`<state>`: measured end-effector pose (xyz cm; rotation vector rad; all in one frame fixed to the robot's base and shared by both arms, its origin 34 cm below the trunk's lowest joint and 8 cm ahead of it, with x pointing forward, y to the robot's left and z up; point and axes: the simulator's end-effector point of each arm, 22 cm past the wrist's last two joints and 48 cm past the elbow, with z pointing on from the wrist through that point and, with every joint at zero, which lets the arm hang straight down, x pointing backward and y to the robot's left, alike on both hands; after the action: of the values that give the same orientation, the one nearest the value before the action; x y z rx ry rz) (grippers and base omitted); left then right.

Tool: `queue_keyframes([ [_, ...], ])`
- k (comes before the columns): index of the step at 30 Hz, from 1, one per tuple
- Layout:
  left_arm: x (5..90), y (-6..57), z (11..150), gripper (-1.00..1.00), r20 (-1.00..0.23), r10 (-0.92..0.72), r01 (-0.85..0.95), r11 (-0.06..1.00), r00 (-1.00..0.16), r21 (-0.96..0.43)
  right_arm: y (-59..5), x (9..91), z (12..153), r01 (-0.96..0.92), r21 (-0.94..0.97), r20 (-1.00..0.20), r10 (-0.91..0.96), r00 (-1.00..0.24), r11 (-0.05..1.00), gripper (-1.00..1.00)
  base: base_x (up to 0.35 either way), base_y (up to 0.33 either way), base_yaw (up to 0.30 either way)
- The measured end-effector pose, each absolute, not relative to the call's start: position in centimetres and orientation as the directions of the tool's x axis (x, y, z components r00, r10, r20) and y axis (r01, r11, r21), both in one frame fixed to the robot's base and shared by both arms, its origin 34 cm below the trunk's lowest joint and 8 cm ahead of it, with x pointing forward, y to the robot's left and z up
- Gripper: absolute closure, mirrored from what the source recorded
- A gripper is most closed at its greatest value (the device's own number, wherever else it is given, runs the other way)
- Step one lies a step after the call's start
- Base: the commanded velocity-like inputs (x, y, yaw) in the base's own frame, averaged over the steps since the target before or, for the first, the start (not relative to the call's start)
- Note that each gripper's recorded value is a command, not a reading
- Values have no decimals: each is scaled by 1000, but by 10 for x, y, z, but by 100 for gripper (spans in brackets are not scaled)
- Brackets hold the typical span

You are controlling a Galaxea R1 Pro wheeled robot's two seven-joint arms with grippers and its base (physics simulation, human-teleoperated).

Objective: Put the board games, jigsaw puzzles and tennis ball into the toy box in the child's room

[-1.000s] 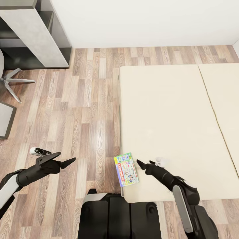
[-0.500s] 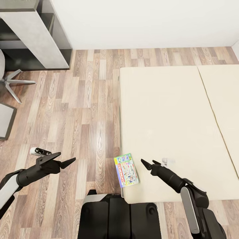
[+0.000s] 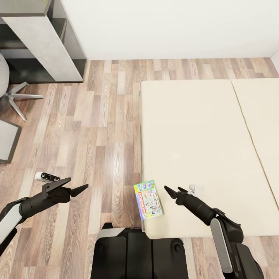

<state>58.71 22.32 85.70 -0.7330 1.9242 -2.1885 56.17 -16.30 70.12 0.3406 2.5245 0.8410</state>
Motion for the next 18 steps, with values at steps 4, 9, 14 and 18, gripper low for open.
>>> queue_keyframes([
  [4, 588, 223, 860, -100, 261, -410, -206, -174, -874, -963, -163, 563, 704, 84, 614, -347, 364, -864, 785, -100, 0, 0, 74],
  [9, 589, 223, 864, -100, 254, -410, -199, -174, -876, -965, -163, 565, 706, 77, 610, -354, 358, -864, 789, -100, 0, 0, 75],
  [14, 590, 223, 867, -100, 247, -410, -191, -175, -878, -966, -163, 567, 710, 72, 609, -361, 358, -861, 790, -100, 0, 0, 75],
  [18, 591, 223, 870, -100, 244, -410, -186, -176, -879, -967, -163, 568, 712, 70, 609, -365, 358, -860, 790, -100, 0, 0, 42],
])
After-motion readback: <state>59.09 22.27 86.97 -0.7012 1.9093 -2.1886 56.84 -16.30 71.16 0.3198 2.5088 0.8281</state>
